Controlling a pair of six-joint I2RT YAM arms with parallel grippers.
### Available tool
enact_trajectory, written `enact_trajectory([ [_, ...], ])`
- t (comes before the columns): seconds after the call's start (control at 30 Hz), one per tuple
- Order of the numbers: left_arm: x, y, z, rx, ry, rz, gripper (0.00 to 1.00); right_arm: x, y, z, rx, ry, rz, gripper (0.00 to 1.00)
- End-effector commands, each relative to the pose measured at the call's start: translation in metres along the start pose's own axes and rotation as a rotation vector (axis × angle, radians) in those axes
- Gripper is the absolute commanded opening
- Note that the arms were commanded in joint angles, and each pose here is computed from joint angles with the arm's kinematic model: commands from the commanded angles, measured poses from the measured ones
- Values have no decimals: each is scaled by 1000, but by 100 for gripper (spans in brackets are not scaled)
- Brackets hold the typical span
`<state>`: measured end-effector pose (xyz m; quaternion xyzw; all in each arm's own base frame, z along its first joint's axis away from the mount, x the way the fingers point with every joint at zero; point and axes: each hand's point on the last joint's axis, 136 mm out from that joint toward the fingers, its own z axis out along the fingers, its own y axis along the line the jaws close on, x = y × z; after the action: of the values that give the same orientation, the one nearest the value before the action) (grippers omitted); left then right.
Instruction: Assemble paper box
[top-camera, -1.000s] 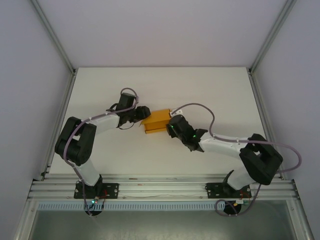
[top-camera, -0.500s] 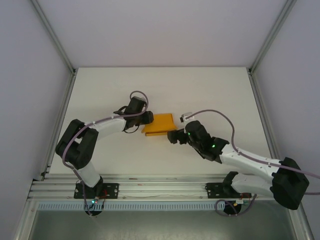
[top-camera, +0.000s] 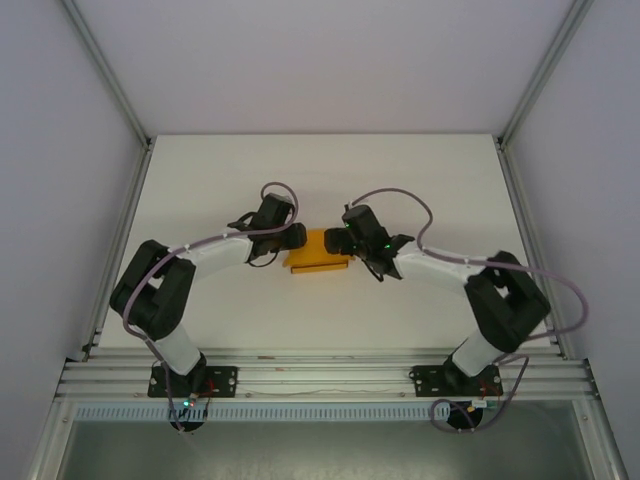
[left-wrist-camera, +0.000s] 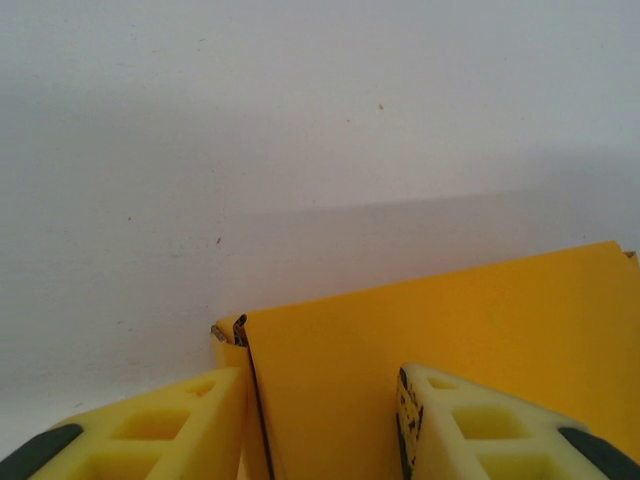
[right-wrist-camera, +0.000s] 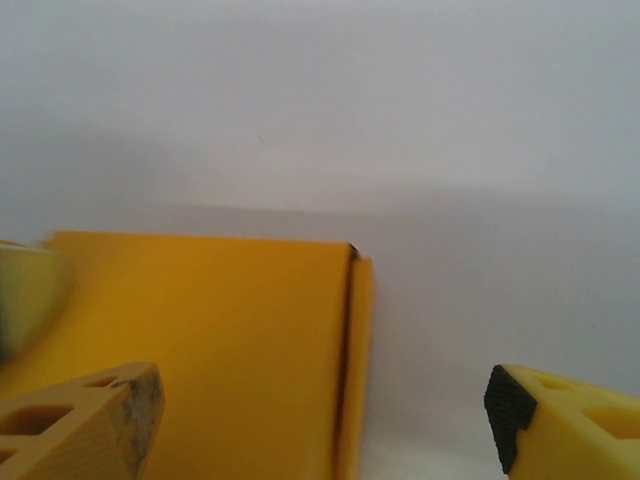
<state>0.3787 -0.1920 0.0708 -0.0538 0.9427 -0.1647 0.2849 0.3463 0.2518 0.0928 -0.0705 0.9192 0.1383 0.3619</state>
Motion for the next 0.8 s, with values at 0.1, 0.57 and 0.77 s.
enact_trajectory([
  [0.1, -19, 2, -36, -66, -53, 44, 55, 30, -6, 20, 15, 106, 2, 80],
  [0.57, 26, 16, -2, 59, 85, -75, 56, 44, -10, 21, 8, 125, 58, 76],
  [0.77, 37, 17, 8, 155, 106, -164, 37, 32, -2, 11, -32, 96, 103, 77],
])
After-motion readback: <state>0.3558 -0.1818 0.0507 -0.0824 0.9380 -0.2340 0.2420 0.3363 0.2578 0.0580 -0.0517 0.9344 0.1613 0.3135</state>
